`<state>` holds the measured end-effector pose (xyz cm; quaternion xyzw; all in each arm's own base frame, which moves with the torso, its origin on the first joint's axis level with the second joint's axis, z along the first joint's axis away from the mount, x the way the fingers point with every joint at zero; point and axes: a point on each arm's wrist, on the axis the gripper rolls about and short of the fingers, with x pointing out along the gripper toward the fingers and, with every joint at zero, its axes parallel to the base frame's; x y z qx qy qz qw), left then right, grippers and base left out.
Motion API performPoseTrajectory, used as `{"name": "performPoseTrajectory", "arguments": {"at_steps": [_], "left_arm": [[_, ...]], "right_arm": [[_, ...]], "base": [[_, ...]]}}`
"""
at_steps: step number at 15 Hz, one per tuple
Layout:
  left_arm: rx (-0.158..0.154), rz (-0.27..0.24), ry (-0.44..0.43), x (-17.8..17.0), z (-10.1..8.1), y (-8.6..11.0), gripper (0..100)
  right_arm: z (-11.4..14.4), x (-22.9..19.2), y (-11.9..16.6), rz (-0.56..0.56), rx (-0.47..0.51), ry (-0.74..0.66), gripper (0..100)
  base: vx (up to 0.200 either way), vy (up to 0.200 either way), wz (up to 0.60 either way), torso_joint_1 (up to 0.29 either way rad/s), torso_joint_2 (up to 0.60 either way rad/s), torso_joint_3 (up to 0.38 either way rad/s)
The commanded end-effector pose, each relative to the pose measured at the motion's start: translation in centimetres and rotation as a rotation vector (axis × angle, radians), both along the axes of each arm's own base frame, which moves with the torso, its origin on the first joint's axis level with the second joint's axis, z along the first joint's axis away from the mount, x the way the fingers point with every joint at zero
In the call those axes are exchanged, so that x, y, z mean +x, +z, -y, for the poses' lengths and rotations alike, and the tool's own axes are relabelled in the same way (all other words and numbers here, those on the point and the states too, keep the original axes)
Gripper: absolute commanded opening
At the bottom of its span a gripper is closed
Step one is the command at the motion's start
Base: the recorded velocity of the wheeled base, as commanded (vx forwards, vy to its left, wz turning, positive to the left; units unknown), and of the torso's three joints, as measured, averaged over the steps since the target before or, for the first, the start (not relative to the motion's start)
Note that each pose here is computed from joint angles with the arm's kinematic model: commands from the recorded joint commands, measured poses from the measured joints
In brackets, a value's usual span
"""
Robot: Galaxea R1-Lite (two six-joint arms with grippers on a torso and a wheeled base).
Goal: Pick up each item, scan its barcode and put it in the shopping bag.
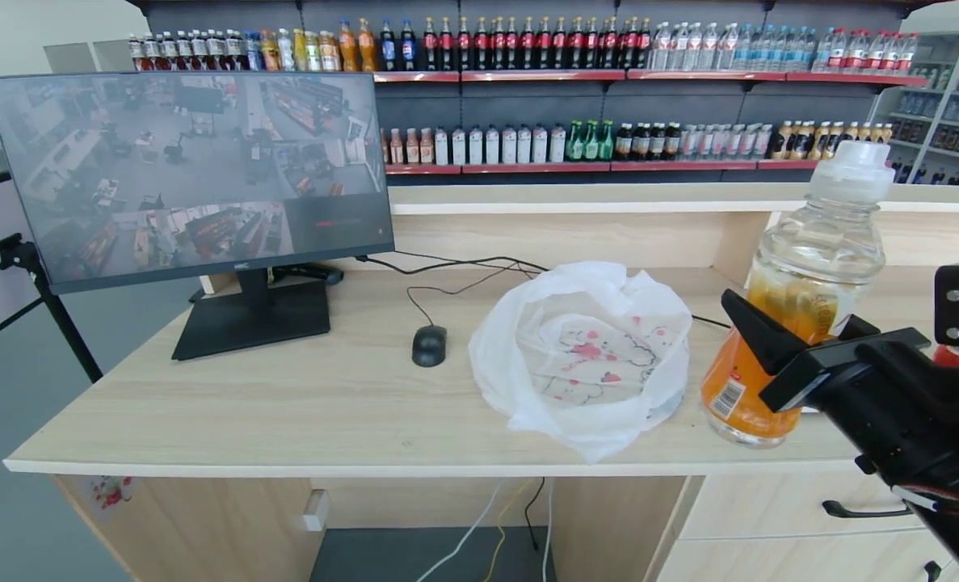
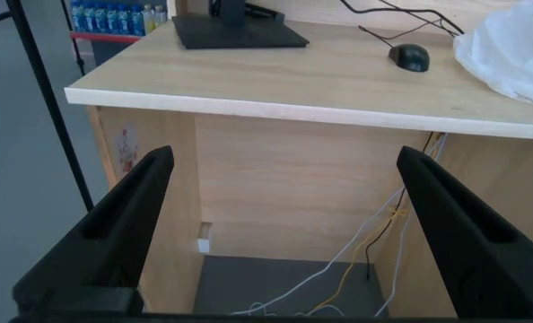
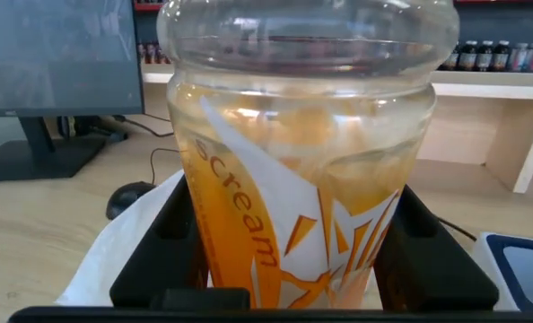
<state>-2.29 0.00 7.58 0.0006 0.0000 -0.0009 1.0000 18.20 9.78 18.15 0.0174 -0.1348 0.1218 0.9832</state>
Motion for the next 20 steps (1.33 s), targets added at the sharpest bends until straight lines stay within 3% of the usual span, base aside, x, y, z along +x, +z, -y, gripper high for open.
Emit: {"name": "performPoseTrajectory", "arguments": {"at_steps": [1, 14, 17, 20], "left_arm": [[0.0, -0.002, 0.0, 0.01, 0.0, -0.04, 100], [0.002, 0.0, 0.0, -0.01, 0.0, 0.0, 100], [0.0, -0.002, 0.0, 0.01, 0.0, -0.04, 100], [0.0, -0.002, 0.0, 0.01, 0.0, -0.04, 100]], "right_arm": [[-0.09, 0.1, -0.02, 0.0, -0.001, 0.001, 0], [-0.7, -0.63, -0.16, -0.001, -0.013, 0.071, 0], [-0.75, -0.6, -0.22, -0.003, -0.014, 0.073, 0], [-0.84, -0.46, -0.08, 0.003, -0.014, 0.072, 0]], "base": [[0.0, 0.0, 0.0, 0.0, 0.0, 0.0], [0.0, 0.0, 0.0, 0.0, 0.0, 0.0], [0.2, 0.0, 0.0, -0.009, 0.0, 0.002], [0.0, 0.0, 0.0, 0.0, 0.0, 0.0]]}}
